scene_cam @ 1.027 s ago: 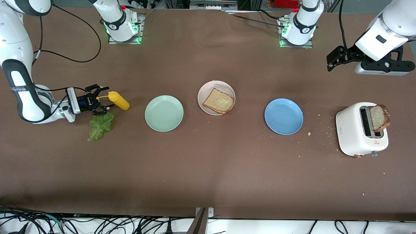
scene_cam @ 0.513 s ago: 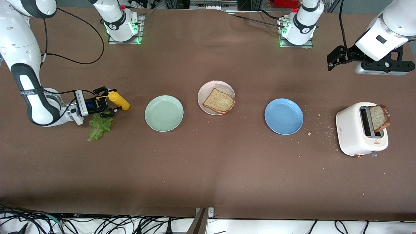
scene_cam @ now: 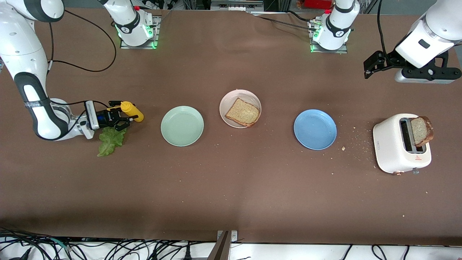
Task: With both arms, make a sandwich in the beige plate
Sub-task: 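Grasp the yellow mustard bottle with the right gripper, then lift the mustard bottle and carry it over the beige plate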
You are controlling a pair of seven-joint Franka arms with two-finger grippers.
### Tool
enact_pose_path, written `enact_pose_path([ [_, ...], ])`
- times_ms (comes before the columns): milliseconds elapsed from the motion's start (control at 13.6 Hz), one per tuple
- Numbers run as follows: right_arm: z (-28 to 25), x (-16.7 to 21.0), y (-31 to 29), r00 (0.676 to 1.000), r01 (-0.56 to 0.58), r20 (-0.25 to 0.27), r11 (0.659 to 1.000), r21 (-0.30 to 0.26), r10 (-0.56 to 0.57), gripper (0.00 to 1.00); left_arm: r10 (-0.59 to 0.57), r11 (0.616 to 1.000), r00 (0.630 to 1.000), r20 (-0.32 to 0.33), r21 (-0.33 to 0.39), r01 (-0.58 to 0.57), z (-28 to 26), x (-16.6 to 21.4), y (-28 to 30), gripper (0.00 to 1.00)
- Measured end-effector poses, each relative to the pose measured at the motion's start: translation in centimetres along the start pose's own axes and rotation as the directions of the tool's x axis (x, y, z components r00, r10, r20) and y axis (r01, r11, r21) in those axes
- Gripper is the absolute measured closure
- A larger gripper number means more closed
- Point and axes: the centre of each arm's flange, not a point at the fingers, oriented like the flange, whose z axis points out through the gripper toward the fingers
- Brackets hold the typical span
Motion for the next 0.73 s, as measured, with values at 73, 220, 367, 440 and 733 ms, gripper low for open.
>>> enact_pose_path([
  [73, 0.0, 0.0, 0.0, 1.000, 0.000, -0.002, 1.000, -0.005, 0.000, 0.59, 0.000, 1.000, 1.000, 0.000, 0.000, 0.000, 0.0, 0.0, 0.0, 0.00],
  [220, -0.2, 0.0, 0.1, 1.000, 0.003, -0.001, 1.000, -0.013, -0.003, 0.64, 0.000, 1.000, 1.000, 0.000, 0.000, 0.000, 0.0, 0.0, 0.0, 0.00],
  [367, -0.5, 0.3, 0.5, 1.000, -0.016, 0.012, 1.000, -0.016, 0.016, 0.69, 0.000, 1.000, 1.000, 0.000, 0.000, 0.000, 0.0, 0.0, 0.0, 0.00],
  [440, -0.8, 0.5, 0.7, 0.998, -0.056, 0.021, 0.998, -0.014, 0.057, 0.71, 0.000, 1.000, 1.000, 0.000, 0.000, 0.000, 0.0, 0.0, 0.0, 0.00],
  [733, -1.7, 3.0, 1.8, 0.980, -0.196, 0.035, 0.981, 0.004, 0.196, 0.92, 0.000, 1.000, 1.000, 0.000, 0.000, 0.000, 0.0, 0.0, 0.0, 0.00],
])
